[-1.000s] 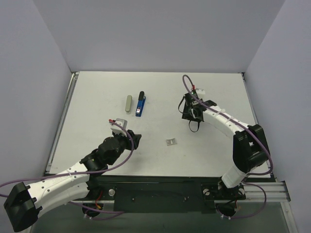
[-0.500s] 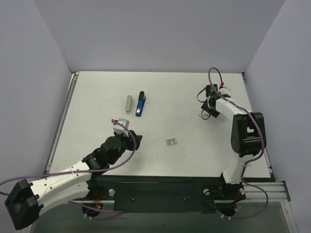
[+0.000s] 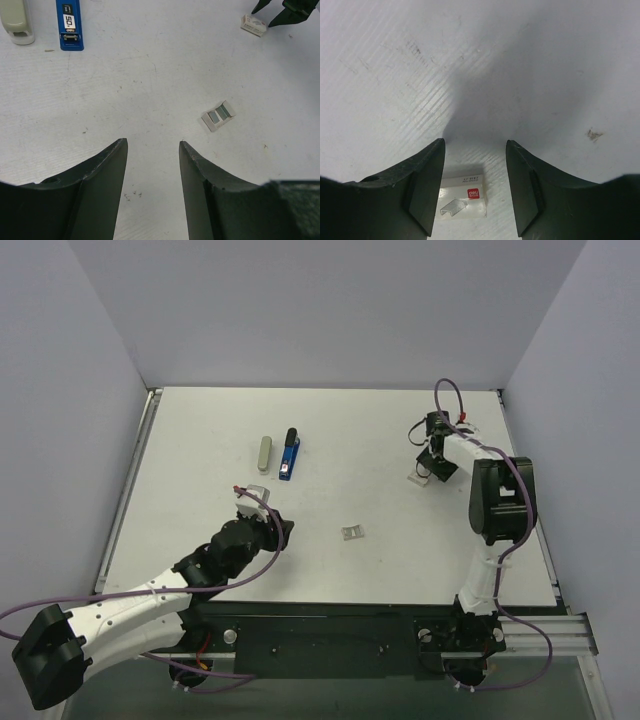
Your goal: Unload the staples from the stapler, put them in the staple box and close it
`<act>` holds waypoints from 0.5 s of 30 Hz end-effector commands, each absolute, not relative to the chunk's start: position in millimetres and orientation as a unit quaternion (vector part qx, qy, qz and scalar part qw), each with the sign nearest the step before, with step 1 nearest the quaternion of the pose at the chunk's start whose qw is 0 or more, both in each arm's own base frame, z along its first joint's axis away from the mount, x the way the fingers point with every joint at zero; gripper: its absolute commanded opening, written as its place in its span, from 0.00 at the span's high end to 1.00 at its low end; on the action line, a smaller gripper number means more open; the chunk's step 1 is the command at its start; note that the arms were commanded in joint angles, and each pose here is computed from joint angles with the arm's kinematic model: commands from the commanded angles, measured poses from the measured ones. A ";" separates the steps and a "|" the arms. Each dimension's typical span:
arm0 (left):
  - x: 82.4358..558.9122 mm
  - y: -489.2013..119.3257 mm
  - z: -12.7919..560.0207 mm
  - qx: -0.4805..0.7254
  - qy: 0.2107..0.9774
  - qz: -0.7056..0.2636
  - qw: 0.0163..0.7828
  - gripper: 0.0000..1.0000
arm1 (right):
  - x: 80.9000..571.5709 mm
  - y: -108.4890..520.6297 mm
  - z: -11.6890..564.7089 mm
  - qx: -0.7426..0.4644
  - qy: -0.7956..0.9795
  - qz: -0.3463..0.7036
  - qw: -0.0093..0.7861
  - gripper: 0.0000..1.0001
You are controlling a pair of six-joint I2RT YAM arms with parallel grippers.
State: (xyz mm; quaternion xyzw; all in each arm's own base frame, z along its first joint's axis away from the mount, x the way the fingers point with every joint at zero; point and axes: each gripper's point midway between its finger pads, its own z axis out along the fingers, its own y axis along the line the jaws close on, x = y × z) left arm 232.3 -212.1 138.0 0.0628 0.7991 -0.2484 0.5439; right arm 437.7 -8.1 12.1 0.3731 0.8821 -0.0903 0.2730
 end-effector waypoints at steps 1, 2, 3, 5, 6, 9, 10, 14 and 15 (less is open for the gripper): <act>238.4 -219.4 165.6 0.049 0.775 -0.278 0.565 0.44 | 431.0 12.1 15.6 0.362 0.894 -0.081 0.252 0.53; 238.4 -219.4 166.0 0.049 0.775 -0.278 0.566 0.44 | 430.1 15.7 15.2 0.358 0.896 -0.078 0.249 0.53; 238.1 -219.5 166.2 0.049 0.775 -0.279 0.565 0.44 | 427.7 21.9 13.5 0.355 0.899 -0.072 0.244 0.53; 237.7 -219.1 166.8 0.048 0.774 -0.280 0.566 0.44 | 422.6 31.8 8.6 0.350 0.905 -0.064 0.234 0.53; 238.0 -218.7 167.3 0.048 0.774 -0.280 0.566 0.44 | 420.8 34.8 8.1 0.347 0.907 -0.063 0.231 0.53; 237.3 -217.7 167.9 0.048 0.773 -0.280 0.567 0.44 | 414.2 44.6 4.0 0.339 0.912 -0.062 0.225 0.53; 237.3 -217.7 168.7 0.048 0.772 -0.280 0.568 0.44 | 413.3 46.4 4.0 0.338 0.912 -0.061 0.224 0.53; 236.3 -217.9 169.5 0.048 0.772 -0.284 0.567 0.44 | 405.3 61.4 -1.9 0.334 0.918 -0.047 0.210 0.53; 236.4 -218.1 170.2 0.047 0.771 -0.284 0.568 0.44 | 403.5 66.4 -2.8 0.330 0.920 -0.044 0.208 0.53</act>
